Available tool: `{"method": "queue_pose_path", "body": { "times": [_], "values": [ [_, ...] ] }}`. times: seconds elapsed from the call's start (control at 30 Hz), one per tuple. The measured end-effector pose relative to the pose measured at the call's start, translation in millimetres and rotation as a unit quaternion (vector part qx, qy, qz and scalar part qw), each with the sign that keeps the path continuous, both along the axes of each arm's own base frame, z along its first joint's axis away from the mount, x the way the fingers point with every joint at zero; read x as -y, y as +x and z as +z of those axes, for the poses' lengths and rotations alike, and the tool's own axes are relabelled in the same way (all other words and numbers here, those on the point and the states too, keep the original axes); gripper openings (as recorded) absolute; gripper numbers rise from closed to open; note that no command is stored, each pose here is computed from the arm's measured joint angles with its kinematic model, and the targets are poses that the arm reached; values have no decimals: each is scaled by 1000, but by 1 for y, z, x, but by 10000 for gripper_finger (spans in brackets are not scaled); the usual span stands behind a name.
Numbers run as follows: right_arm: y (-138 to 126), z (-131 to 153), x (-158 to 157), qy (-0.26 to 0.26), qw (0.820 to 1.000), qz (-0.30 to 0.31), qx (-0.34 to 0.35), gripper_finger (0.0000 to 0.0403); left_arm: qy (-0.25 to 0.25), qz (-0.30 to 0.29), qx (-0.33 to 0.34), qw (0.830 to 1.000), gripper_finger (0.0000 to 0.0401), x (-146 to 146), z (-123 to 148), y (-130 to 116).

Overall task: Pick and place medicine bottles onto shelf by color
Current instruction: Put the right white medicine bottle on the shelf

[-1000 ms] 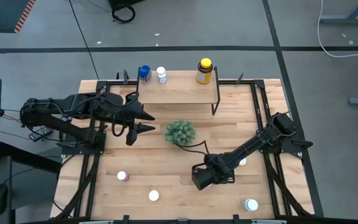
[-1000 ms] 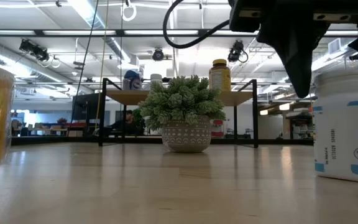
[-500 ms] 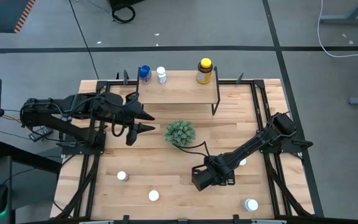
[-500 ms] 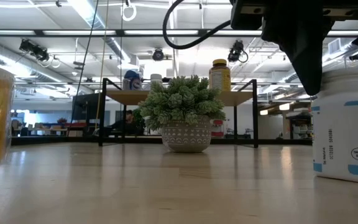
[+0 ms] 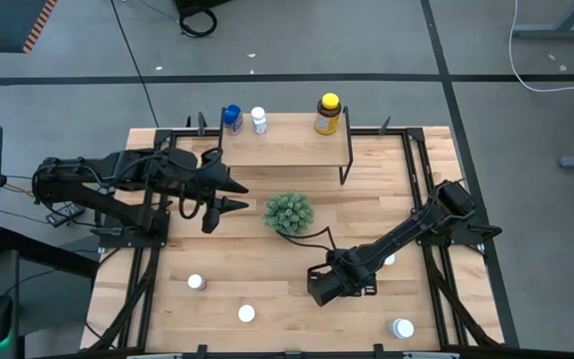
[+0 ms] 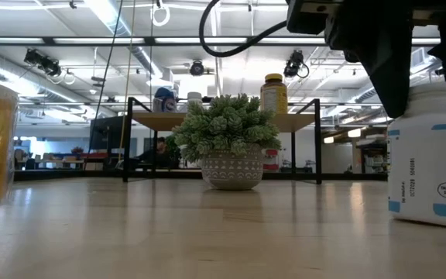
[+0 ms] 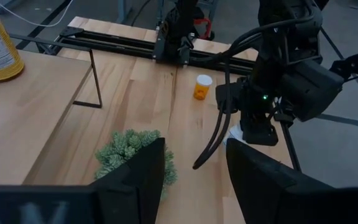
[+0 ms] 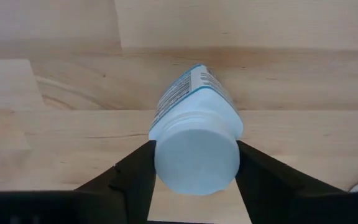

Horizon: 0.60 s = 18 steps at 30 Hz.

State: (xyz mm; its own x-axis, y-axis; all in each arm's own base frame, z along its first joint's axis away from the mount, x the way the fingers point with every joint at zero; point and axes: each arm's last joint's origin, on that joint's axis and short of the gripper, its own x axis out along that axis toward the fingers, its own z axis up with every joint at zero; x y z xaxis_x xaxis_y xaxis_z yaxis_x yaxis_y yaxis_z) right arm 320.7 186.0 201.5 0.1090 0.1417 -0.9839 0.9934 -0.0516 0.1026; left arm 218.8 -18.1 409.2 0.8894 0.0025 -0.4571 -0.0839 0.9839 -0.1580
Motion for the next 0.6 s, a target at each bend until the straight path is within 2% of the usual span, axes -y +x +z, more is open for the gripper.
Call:
{"method": "queue_pose_path", "body": {
  "times": [0.13,0.27,0.43,0.6],
  "values": [
    [0,0,0,-2,1000,20,3,188,1,1,0,1000,172,-1,0,0],
    [4,9,2,1,999,52,13,192,1,6,-12,1000,172,-2,-2,-1],
    [15,47,17,-9,995,95,36,193,1,8,-17,1000,172,-4,-1,-8],
    [30,84,55,-44,986,154,53,193,-5,12,-8,1000,172,-4,3,-14]
  ]
}}
